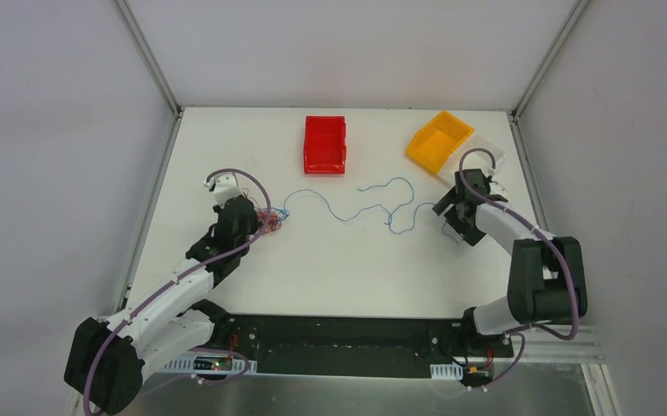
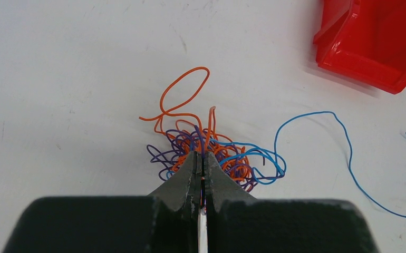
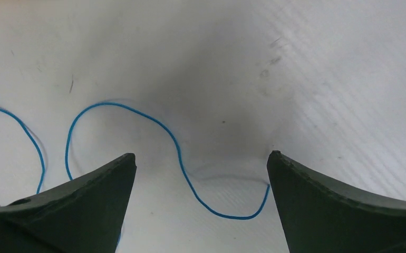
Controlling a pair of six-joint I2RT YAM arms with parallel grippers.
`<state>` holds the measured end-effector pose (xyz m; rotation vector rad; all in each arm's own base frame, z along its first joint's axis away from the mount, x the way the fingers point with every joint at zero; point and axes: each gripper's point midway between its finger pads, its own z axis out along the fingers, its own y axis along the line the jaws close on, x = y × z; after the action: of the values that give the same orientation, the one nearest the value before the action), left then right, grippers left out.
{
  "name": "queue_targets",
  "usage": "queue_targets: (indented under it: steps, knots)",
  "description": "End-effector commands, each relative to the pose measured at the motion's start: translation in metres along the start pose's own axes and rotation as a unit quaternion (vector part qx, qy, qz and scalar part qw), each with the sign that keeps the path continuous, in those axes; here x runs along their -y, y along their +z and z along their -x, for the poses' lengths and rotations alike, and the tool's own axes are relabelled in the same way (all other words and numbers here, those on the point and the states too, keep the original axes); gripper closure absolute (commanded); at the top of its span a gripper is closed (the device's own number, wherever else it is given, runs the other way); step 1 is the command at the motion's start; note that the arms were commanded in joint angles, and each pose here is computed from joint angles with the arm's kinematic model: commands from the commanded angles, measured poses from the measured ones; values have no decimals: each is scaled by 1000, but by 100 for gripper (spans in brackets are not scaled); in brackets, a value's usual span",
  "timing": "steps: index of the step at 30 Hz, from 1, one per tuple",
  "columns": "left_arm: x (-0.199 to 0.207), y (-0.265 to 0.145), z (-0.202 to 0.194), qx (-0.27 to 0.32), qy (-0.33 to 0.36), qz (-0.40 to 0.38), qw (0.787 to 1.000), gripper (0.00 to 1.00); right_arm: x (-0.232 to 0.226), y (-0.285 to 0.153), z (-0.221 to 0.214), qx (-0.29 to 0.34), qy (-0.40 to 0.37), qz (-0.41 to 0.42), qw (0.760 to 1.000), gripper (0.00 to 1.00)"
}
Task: Untangle the cables
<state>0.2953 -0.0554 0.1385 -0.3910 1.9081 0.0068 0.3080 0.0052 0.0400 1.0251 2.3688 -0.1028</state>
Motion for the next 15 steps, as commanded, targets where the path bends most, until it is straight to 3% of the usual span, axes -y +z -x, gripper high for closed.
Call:
queue_targets:
  steps: [1,15]
  knots:
    - [2,1,2,0,-7,-2,1000,100,-31,2,-29,-72,3,71,995,0]
    - [6,4,-1,-11,6,-8,1000,100,-86,-7,-58,-65,-62,29,996,0]
